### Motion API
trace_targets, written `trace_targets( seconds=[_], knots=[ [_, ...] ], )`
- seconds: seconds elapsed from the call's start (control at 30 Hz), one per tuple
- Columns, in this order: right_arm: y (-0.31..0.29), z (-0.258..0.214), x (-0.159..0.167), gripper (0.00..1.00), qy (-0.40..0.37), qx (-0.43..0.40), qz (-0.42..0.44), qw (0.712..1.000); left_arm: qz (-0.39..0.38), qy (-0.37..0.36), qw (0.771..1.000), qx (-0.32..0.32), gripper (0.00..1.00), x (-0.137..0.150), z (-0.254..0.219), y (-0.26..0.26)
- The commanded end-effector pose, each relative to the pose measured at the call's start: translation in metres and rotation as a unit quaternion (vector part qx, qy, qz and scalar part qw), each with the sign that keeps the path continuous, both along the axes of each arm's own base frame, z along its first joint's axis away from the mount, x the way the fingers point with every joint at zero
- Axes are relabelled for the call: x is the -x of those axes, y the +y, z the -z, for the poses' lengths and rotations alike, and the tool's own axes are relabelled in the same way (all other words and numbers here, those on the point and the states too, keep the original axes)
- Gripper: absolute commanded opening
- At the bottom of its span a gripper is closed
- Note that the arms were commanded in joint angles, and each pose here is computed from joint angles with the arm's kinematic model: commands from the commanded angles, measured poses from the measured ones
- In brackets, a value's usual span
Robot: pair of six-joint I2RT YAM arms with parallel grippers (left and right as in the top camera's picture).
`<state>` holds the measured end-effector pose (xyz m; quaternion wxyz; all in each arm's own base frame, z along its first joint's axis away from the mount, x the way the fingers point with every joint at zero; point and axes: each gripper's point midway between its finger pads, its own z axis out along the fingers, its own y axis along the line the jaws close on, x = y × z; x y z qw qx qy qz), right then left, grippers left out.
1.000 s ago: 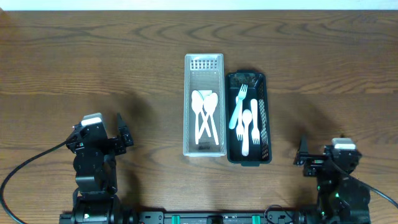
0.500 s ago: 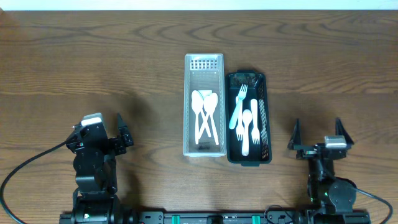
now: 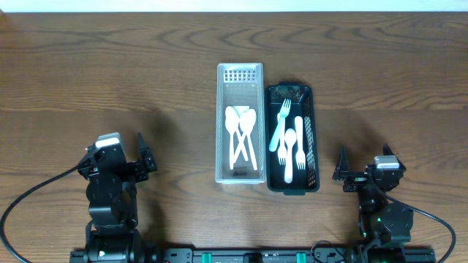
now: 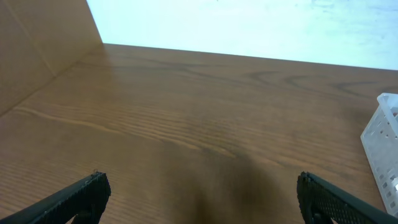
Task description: Pack container
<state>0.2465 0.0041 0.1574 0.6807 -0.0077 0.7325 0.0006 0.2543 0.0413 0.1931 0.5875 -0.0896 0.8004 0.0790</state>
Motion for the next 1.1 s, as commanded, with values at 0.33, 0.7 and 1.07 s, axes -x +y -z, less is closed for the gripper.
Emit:
trace_targets(
  seconds=[0.33, 0.7, 1.07],
  knots=[
    [0.004, 0.001, 0.0, 0.99, 0.001, -0.01, -0.008, 1.0, -0.004, -0.003, 1.0, 0.001, 0.98, 0.0, -0.002, 0.001],
    [0.004, 0.001, 0.0, 0.99, 0.001, -0.01, -0.008, 1.0, -0.005, -0.013, 1.0, 0.001, 0.98, 0.002, -0.006, 0.002],
    [0.004, 0.001, 0.0, 0.99, 0.001, -0.01, -0.008, 1.0, 0.084, -0.12, 0.989, 0.017, 0.98, 0.032, -0.049, -0.03]
  ],
)
